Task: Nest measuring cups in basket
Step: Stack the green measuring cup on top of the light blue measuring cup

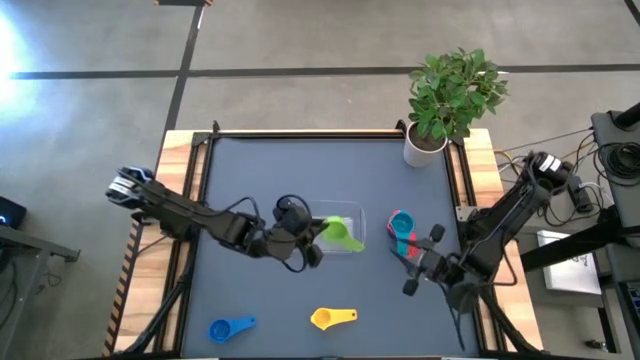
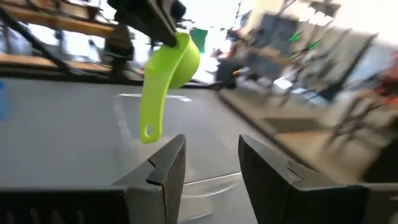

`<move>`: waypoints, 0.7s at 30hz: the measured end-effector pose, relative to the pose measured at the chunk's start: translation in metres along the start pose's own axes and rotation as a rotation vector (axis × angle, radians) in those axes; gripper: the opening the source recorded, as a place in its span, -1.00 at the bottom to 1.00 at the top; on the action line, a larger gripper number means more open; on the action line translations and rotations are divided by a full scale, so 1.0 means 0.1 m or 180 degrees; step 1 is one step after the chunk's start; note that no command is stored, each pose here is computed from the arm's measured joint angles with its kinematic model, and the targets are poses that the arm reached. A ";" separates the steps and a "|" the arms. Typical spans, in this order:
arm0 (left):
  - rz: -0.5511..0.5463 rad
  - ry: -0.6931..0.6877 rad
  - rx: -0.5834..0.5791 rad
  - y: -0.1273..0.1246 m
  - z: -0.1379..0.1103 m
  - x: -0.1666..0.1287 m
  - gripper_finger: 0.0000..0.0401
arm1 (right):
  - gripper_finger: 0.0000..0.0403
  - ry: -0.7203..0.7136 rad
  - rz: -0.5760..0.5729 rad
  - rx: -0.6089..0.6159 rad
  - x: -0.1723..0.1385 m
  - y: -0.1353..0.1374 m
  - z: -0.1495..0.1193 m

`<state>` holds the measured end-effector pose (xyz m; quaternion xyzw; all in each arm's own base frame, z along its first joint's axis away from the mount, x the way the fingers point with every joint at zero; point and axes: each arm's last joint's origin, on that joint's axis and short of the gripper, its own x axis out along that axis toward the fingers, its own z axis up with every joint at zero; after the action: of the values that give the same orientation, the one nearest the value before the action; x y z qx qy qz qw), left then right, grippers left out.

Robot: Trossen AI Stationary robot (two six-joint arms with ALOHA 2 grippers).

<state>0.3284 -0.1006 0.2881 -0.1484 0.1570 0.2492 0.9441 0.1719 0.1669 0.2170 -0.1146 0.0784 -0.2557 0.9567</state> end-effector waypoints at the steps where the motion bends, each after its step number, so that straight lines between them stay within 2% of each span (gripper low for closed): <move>1: 0.0066 -0.0052 0.0014 -0.01 0.01 0.01 -0.97 | -0.32 -0.0024 -0.0117 -0.0114 0.02 0.01 -0.01; 6: 0.0352 -0.0280 0.0106 -0.06 0.12 0.07 -0.97 | -0.32 -0.0025 -0.0575 -0.0565 0.16 0.05 -0.02; 10: 0.0554 -0.0396 0.0249 -0.12 0.19 0.17 -0.97 | -0.32 0.0031 -0.0709 -0.0694 0.30 0.09 0.01; 14: 0.0616 -0.0430 0.0362 -0.18 0.28 0.28 -0.97 | -0.31 0.0114 -0.0821 -0.1018 0.43 0.15 0.01; 17: 0.0651 -0.0430 0.0433 -0.21 0.33 0.34 -0.97 | -0.25 0.0174 -0.0895 -0.1198 0.52 0.20 0.07; 21: 0.0697 -0.0413 0.0475 -0.20 0.38 0.37 -0.97 | -0.06 0.0235 -0.0972 -0.1367 0.62 0.28 0.15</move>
<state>0.3781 -0.0883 0.3131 -0.0433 0.1290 0.3474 0.9278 0.2414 0.1616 0.2190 -0.3161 0.1475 -0.3786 0.8573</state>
